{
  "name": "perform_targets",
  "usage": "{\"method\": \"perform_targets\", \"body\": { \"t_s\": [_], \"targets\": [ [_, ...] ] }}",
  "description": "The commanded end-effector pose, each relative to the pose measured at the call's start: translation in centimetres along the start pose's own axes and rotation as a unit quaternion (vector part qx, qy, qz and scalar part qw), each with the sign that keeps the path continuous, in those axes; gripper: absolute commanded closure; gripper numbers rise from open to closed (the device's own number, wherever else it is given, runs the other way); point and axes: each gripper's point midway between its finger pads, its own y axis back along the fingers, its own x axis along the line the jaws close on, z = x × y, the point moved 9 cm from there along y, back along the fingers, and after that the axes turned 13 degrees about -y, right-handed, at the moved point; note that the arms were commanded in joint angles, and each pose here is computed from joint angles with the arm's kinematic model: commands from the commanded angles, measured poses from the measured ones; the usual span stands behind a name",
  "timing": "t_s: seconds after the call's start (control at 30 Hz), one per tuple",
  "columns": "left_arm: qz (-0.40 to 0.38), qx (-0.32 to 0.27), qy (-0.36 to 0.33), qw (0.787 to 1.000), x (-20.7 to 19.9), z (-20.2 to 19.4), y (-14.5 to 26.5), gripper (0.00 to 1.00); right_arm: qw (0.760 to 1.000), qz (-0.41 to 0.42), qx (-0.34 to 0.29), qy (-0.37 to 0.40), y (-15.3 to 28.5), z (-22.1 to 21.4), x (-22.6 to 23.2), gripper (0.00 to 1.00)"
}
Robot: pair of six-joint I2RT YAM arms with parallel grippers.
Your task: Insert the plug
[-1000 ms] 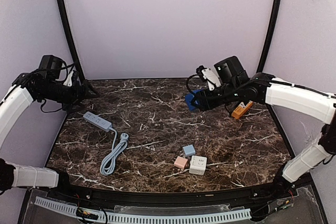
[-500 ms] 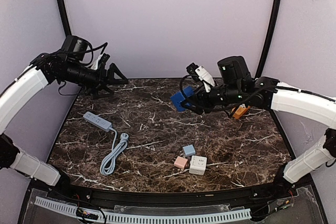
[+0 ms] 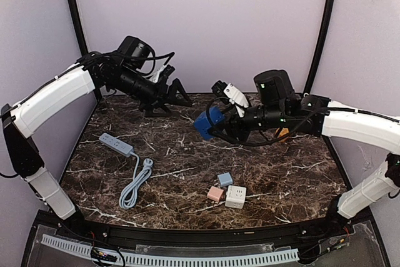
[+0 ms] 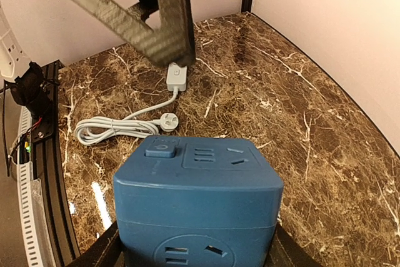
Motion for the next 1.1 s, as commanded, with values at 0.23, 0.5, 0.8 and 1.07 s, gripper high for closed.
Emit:
{"method": "perform_targets", "body": {
  "t_s": [0.23,0.5,0.8,1.07],
  "targets": [
    [-0.036,0.059,-0.040,0.997,-3.2,0.2,-3.3,0.02,0.998,0.024,-0.047,0.047,0.5,1.3,1.8,0.63],
    [-0.059,0.073,-0.039,0.995,-3.7,0.0,-3.9,0.02,0.998,0.011,-0.038,0.054,0.1,1.0,1.7,0.64],
    [-0.080,0.096,-0.040,0.991,-4.3,-0.8,-4.8,0.04,0.998,0.002,-0.027,0.056,-0.5,0.8,1.8,0.65],
    [-0.074,0.104,-0.041,0.991,-4.1,-1.3,-5.3,0.10,0.998,0.001,-0.015,0.060,-1.0,0.3,2.4,0.65]
  ]
}}
